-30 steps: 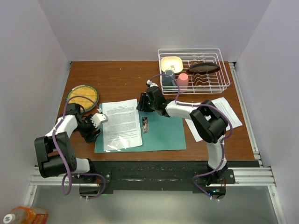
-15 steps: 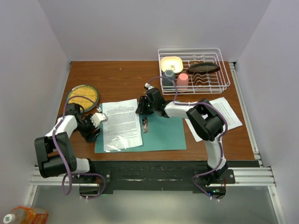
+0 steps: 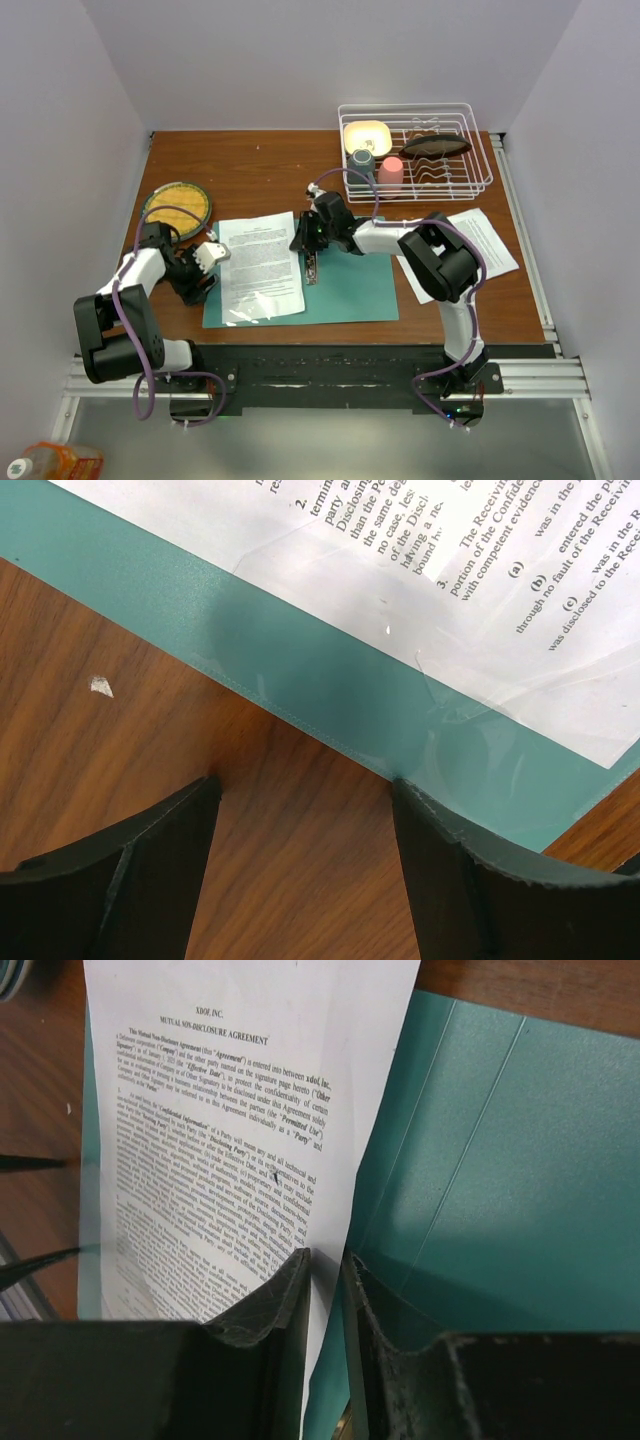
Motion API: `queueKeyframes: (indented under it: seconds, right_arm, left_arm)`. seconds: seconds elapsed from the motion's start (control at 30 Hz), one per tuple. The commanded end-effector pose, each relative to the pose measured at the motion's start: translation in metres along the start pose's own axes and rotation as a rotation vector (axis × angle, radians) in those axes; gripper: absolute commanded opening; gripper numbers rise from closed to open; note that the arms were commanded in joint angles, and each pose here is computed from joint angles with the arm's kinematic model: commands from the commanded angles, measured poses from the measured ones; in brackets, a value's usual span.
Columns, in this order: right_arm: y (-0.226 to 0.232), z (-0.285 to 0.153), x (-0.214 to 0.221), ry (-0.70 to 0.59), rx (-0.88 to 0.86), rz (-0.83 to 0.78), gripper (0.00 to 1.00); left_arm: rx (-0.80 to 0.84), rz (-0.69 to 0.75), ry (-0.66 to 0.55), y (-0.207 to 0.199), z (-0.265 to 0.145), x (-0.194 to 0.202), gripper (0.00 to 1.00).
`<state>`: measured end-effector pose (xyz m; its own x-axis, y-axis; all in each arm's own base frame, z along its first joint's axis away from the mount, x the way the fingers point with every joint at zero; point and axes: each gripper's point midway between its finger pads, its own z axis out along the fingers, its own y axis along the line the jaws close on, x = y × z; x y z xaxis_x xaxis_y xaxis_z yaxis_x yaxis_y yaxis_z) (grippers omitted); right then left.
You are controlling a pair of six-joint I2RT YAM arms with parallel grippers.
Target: Put the files into the folder
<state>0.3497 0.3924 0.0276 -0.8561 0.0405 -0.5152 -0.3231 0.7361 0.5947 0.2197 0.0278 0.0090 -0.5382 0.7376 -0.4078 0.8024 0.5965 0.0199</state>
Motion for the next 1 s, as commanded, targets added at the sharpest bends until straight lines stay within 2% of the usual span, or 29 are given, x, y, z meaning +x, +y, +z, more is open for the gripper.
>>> queueKeyframes:
  seconds: [0.0,0.17,0.37,0.97]
  right_arm:
    - [0.017,-0.008,-0.001,0.001,-0.077,-0.003,0.19]
    - [0.021,-0.003,-0.001,0.002,-0.096,0.007,0.09]
    - [0.014,-0.003,0.000,-0.056,-0.086,0.077,0.00]
    - [0.001,-0.012,-0.028,-0.261,0.003,0.245,0.00]
  left_arm:
    - [0.057,-0.016,0.032,-0.018,0.020,0.018,0.75]
    - [0.055,-0.014,0.033,-0.019,0.019,0.018,0.75]
    - [0.047,-0.010,0.034,-0.016,0.017,0.017,0.75]
    - [0.052,-0.022,0.017,-0.015,0.015,0.012,0.74]
